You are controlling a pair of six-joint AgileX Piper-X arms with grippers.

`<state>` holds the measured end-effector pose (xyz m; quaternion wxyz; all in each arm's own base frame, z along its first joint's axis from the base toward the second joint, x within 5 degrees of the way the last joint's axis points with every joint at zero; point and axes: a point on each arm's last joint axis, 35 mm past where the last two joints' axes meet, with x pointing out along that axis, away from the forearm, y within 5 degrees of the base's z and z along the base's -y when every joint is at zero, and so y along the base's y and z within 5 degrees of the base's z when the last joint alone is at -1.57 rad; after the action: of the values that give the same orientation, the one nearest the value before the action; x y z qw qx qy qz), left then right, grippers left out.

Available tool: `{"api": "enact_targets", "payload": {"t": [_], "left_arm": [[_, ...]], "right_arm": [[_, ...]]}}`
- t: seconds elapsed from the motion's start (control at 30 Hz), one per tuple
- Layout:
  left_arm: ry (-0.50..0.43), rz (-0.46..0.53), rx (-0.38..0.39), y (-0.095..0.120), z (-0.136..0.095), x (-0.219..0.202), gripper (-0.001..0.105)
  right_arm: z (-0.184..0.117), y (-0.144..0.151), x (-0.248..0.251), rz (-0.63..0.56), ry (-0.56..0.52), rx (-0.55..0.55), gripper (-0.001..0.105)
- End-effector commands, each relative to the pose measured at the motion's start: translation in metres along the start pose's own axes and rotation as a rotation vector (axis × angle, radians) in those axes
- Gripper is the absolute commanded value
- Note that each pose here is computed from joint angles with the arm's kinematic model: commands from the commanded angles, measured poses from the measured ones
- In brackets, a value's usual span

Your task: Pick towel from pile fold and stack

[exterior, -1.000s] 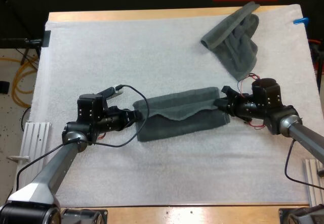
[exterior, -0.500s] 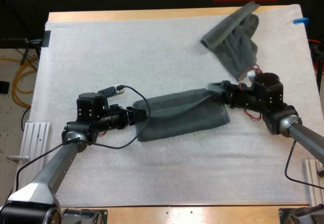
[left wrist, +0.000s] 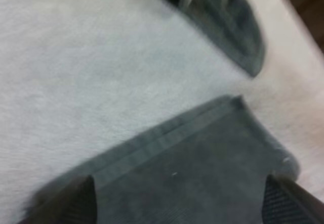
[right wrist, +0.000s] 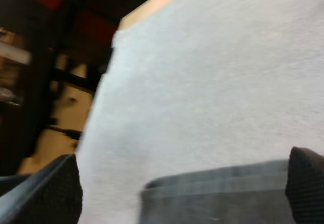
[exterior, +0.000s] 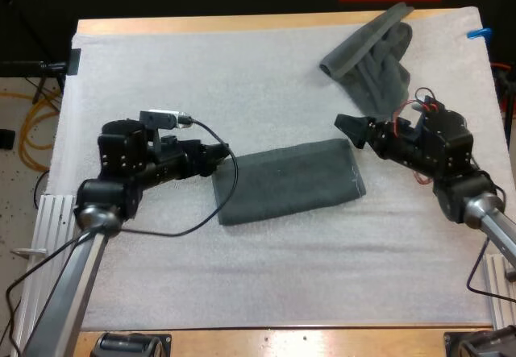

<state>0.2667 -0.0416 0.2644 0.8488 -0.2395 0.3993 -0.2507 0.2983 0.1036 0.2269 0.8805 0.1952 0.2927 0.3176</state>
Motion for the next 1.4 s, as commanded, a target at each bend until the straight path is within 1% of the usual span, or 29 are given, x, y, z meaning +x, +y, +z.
{"api": "enact_targets", "payload": {"t": [0.0, 0.07, 0.13, 0.17, 0.23, 0.37, 0.4, 0.5, 0.57, 0.7, 0.77, 0.9, 1.03, 1.1, 1.17, 1.2, 1.27, 1.37], "left_arm": [[0.016, 0.062, 0.034, -0.005, -0.002, -0.011, 0.066], [0.019, 0.12, 0.078, -0.015, -0.006, -0.03, 0.066], [0.018, 0.137, 0.094, -0.024, -0.01, -0.044, 0.066], [0.013, 0.135, 0.1, -0.03, -0.013, -0.054, 0.066], [-0.001, 0.132, 0.109, -0.038, -0.018, -0.067, 0.066], [-0.017, 0.127, 0.117, -0.054, -0.036, -0.098, 0.066], [-0.021, 0.126, 0.119, -0.057, -0.04, -0.103, 0.066], [-0.009, 0.13, 0.111, -0.063, -0.054, -0.119, 0.066], [-0.018, 0.127, 0.109, -0.069, -0.064, -0.131, 0.066], [-0.058, 0.115, 0.095, -0.074, -0.069, -0.14, 0.066], [-0.066, 0.113, 0.092, -0.074, -0.069, -0.141, 0.066], [-0.066, 0.113, 0.085, -0.074, -0.069, -0.141, 0.066], [-0.066, 0.113, 0.085, -0.074, -0.069, -0.141, 0.066], [-0.067, 0.113, 0.076, -0.074, -0.069, -0.141, 0.066], [-0.066, 0.109, 0.061, -0.075, -0.069, -0.141, 0.066], [-0.066, 0.107, 0.06, -0.075, -0.069, -0.141, 0.066], [-0.065, 0.102, 0.055, -0.075, -0.069, -0.141, 0.066], [-0.062, 0.098, 0.054, -0.075, -0.069, -0.141, 0.066]], "right_arm": [[0.002, 0.004, -0.006, -0.03, 0.021, -0.04, 0.079], [0.003, 0.01, -0.018, -0.072, 0.066, -0.088, 0.079], [0.004, 0.014, -0.025, -0.102, 0.099, -0.122, 0.079], [0.004, 0.016, -0.031, -0.122, 0.129, -0.131, 0.079], [0.007, 0.022, -0.04, -0.148, 0.152, -0.161, 0.079], [0.011, 0.035, -0.063, -0.212, 0.215, -0.201, 0.079], [0.012, 0.036, -0.066, -0.223, 0.214, -0.208, 0.079], [0.01, 0.044, -0.082, -0.264, 0.242, -0.208, 0.079], [0.007, 0.046, -0.092, -0.3, 0.26, -0.21, 0.079], [0.007, 0.046, -0.095, -0.34, 0.26, -0.224, 0.079], [0.01, 0.041, -0.091, -0.373, 0.266, -0.231, 0.079], [0.016, 0.022, -0.077, -0.376, 0.305, -0.178, 0.079], [0.026, -0.011, -0.054, -0.305, 0.365, -0.122, 0.079], [0.028, -0.025, -0.045, -0.288, 0.389, -0.099, 0.079], [0.027, -0.044, -0.029, -0.248, 0.43, -0.063, 0.079], [0.028, -0.047, -0.027, -0.241, 0.433, -0.061, 0.079], [0.023, -0.062, -0.011, -0.215, 0.476, -0.047, 0.079], [0.016, -0.076, 0.004, -0.199, 0.521, -0.044, 0.079]]}}
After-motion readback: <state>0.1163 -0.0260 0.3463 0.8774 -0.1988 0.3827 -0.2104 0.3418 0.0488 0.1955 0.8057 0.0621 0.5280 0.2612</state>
